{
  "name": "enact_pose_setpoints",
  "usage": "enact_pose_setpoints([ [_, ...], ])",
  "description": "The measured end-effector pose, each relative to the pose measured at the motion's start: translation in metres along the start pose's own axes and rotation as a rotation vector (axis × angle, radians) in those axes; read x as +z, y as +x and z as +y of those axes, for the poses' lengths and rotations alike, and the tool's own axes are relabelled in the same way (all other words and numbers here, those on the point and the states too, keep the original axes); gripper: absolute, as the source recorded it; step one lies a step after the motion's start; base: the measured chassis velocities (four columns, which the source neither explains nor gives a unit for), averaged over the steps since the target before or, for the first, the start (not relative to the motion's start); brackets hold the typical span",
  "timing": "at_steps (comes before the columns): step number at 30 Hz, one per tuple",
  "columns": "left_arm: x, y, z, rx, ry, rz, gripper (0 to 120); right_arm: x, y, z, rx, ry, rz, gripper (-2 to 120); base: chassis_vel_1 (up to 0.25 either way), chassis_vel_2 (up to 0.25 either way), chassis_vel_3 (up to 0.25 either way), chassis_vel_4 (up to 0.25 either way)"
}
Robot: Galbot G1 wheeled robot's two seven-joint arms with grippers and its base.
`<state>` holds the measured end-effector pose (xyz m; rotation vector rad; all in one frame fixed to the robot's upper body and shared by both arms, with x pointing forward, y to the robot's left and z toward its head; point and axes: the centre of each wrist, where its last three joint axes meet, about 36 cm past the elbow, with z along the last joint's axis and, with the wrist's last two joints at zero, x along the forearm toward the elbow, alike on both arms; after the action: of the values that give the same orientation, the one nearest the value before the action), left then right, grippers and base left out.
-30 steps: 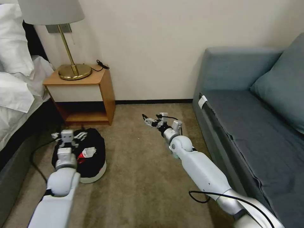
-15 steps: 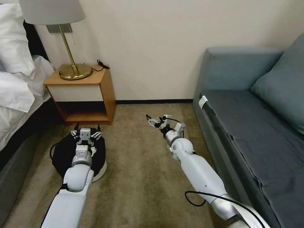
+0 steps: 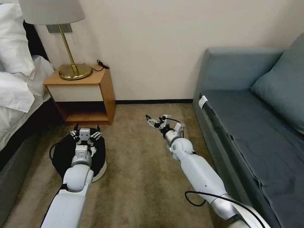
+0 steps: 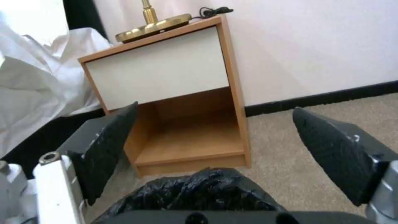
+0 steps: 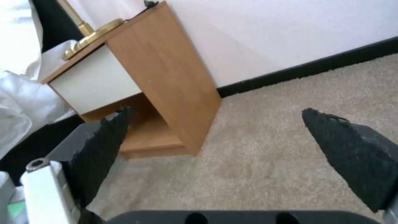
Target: Pick up the trash bin, then pick up the garbage on the floor and place it into the trash bin.
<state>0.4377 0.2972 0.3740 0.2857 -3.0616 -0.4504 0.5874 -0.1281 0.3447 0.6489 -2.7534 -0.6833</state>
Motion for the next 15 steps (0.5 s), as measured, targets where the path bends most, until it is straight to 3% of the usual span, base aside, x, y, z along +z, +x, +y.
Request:
enact_pose_setpoints([
  [15, 0.0001, 0.0002, 0.0004, -0.002, 0.001, 0.002, 100, -0.0004, -0.0001, 0.0003, -0.001, 0.002, 0.0, 100, 0.0, 0.0, 0.0, 0.0],
])
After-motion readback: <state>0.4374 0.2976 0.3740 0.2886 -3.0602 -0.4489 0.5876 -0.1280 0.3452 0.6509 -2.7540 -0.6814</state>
